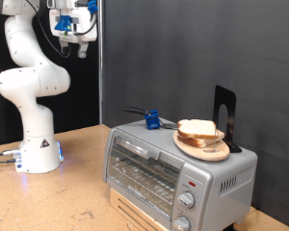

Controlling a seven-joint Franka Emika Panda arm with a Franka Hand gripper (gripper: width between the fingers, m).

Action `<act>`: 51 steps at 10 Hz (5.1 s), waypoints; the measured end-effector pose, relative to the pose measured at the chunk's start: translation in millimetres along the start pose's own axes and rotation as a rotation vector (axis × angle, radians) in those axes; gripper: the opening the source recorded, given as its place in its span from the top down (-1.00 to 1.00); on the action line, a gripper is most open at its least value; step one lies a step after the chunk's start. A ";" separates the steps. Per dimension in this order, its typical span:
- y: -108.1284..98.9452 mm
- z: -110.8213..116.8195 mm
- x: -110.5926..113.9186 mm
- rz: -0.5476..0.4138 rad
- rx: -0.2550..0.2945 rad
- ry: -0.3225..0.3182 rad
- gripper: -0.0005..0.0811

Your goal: Make a piece of toast with the oven

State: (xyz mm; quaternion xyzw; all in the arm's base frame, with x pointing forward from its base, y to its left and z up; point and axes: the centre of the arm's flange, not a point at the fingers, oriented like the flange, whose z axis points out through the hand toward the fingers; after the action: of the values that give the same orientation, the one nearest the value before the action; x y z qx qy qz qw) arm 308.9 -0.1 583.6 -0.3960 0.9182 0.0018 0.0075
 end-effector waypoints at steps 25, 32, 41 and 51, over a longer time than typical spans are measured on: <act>-36.2 104.3 -82.5 -1.505 0.246 -0.286 -0.99; -56.9 154.9 -93.2 -1.490 0.257 -0.215 -0.99; -81.2 202.0 -93.2 -1.592 0.134 -0.272 -0.99; -93.8 260.6 -44.6 -1.643 0.053 -0.142 -0.99</act>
State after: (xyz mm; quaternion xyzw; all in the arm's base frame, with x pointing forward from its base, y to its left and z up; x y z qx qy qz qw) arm 410.9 -29.7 324.0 -0.9400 0.3329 -0.0007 0.0740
